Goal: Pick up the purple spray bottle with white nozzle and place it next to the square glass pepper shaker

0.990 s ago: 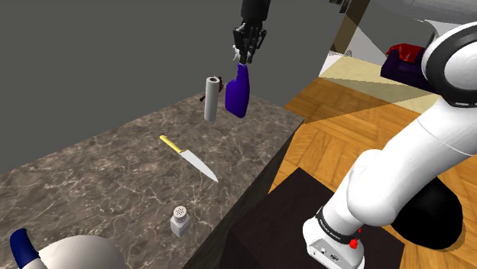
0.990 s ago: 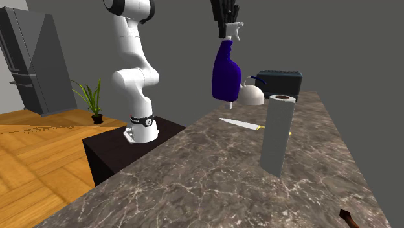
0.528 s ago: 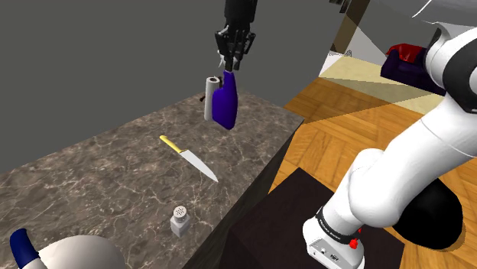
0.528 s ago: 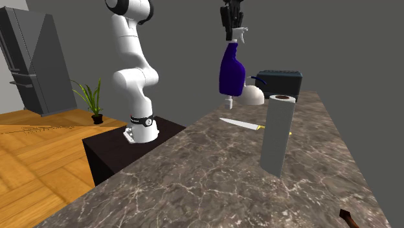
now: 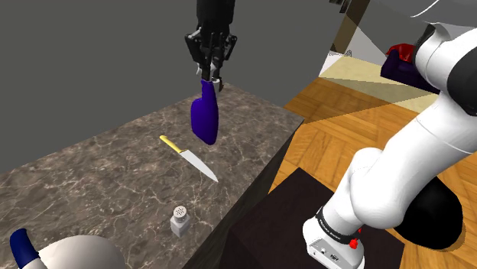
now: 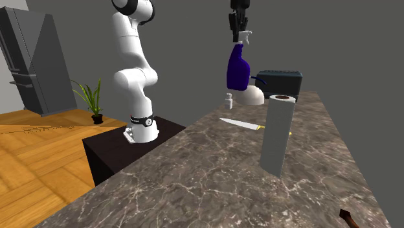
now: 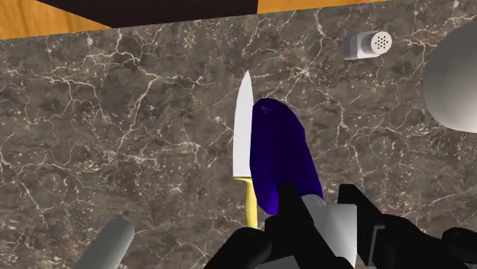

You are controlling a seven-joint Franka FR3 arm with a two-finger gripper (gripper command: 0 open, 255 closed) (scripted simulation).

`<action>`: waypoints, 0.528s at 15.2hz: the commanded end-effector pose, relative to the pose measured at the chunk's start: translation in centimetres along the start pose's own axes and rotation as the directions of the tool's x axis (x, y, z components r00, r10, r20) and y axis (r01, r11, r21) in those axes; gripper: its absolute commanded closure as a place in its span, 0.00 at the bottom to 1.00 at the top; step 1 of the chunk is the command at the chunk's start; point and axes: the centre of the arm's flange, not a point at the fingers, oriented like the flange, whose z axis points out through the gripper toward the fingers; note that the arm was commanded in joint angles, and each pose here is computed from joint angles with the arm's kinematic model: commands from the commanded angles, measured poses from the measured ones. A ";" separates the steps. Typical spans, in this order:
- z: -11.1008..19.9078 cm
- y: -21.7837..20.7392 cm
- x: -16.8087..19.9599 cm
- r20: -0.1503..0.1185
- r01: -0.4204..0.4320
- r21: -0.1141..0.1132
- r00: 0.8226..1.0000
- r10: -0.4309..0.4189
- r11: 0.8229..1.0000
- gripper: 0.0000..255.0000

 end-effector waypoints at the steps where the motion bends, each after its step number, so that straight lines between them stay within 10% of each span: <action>1: 0.1 -2.6 -0.8 0.000 -0.002 0.001 1.000 0.002 1.000 1.00; 8: 0.3 -11.6 -2.8 0.000 -0.002 0.001 1.000 0.002 1.000 1.00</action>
